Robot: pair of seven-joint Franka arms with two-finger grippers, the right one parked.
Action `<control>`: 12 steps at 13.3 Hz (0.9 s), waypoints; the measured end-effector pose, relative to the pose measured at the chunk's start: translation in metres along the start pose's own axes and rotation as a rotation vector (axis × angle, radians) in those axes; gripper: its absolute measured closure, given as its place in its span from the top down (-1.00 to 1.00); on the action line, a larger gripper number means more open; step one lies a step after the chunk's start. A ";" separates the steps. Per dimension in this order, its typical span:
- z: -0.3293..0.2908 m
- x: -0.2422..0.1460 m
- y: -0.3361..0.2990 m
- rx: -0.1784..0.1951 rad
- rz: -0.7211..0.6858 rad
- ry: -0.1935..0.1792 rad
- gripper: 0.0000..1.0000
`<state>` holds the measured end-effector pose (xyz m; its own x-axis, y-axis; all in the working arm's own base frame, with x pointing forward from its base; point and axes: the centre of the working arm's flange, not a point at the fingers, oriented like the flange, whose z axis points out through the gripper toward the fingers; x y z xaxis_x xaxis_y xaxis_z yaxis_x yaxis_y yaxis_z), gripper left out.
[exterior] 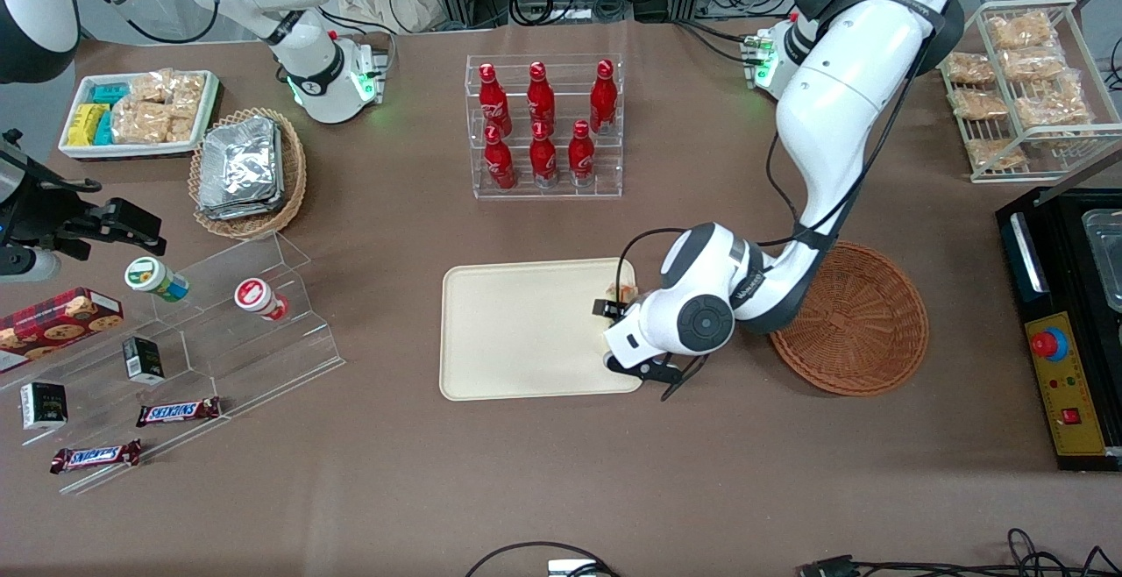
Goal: Place sandwich from basket to tray
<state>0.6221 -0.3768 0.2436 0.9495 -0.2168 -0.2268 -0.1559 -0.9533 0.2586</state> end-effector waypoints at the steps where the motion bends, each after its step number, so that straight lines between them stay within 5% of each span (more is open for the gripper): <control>1: -0.021 0.004 -0.009 -0.006 -0.014 0.028 1.00; 3: -0.077 0.003 -0.034 -0.004 -0.046 0.062 1.00; 7: -0.198 -0.033 -0.089 0.050 -0.119 0.072 1.00; 12: -0.307 -0.093 -0.145 0.266 -0.070 0.105 1.00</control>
<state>0.6403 -0.1539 0.5158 0.9813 -0.1385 -0.1334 -0.1414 -0.9899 -0.0126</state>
